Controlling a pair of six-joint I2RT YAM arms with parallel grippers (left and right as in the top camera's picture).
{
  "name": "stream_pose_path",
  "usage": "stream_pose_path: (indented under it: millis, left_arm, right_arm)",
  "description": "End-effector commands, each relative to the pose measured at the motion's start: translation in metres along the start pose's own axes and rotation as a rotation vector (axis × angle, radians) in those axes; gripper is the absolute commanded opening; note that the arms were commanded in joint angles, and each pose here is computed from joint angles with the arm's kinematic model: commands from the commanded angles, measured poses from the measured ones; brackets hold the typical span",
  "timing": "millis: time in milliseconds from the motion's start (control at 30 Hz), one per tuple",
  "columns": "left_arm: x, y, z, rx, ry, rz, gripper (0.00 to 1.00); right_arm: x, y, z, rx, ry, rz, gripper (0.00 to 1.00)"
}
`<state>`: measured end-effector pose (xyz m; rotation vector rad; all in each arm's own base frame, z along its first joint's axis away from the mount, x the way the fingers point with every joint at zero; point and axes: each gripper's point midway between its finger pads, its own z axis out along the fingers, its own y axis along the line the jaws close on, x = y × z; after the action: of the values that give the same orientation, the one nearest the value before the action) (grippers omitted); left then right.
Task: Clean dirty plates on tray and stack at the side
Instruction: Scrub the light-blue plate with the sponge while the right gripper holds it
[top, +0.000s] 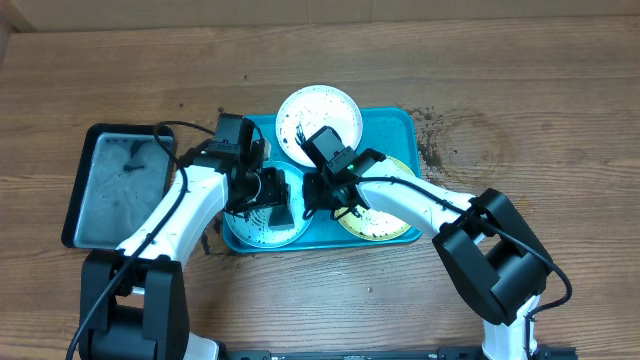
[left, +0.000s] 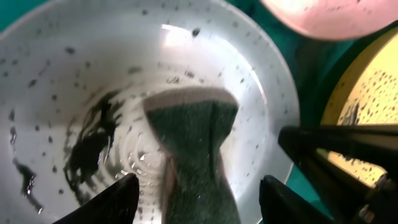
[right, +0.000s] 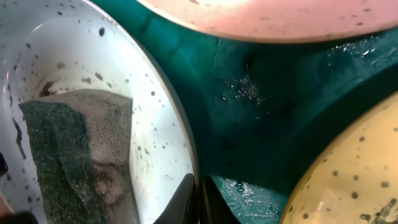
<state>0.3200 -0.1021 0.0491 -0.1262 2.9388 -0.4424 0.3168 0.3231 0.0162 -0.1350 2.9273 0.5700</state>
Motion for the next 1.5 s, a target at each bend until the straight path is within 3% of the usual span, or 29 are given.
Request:
stream_pose_path:
  millis: [0, 233, 333, 467, 633, 900, 1000, 1233, 1367, 1467]
  left_arm:
    - [0.002, -0.001, 0.010, -0.002, 0.019, -0.033, 0.61]
    - [0.015, 0.009, 0.039, -0.032, 0.109, -0.065, 0.57]
    - [0.018, 0.012, 0.044, -0.039, 0.127, -0.070, 0.44]
    - [0.015, 0.014, 0.043, -0.054, 0.115, -0.070, 0.33]
    - [0.006, 0.037, 0.040, -0.187, 0.066, -0.089, 0.05]
    - [-0.012, 0.103, 0.013, -0.603, -0.063, -0.059, 0.04]
    - [-0.018, 0.111, 0.007, -0.661, -0.095, -0.054, 0.04]
    - [-0.032, 0.089, 0.000, -0.568, -0.101, -0.048, 0.04]
    - [-0.030, 0.024, 0.011, -0.200, -0.009, 0.071, 0.04]
    - [-0.029, -0.018, 0.016, 0.040, 0.006, 0.080, 0.04]
  right_arm:
    - [0.003, -0.002, 0.003, 0.002, 0.016, 0.015, 0.04]
    - [0.003, -0.002, 0.003, 0.003, 0.016, 0.015, 0.04]
    - [0.003, -0.002, 0.003, 0.003, 0.015, 0.015, 0.04]
    - [0.003, -0.002, 0.003, 0.003, 0.015, 0.014, 0.04]
    - [0.003, -0.002, 0.003, 0.003, 0.015, 0.014, 0.04]
    - [0.003, -0.002, 0.003, 0.003, 0.015, 0.014, 0.04]
    - [0.003, -0.002, 0.003, 0.006, 0.013, 0.014, 0.04]
    - [0.003, -0.002, 0.003, 0.006, 0.013, 0.014, 0.04]
    - [0.002, -0.002, 0.003, 0.005, 0.012, 0.014, 0.04]
    - [0.002, -0.002, 0.003, 0.003, 0.010, 0.013, 0.04]
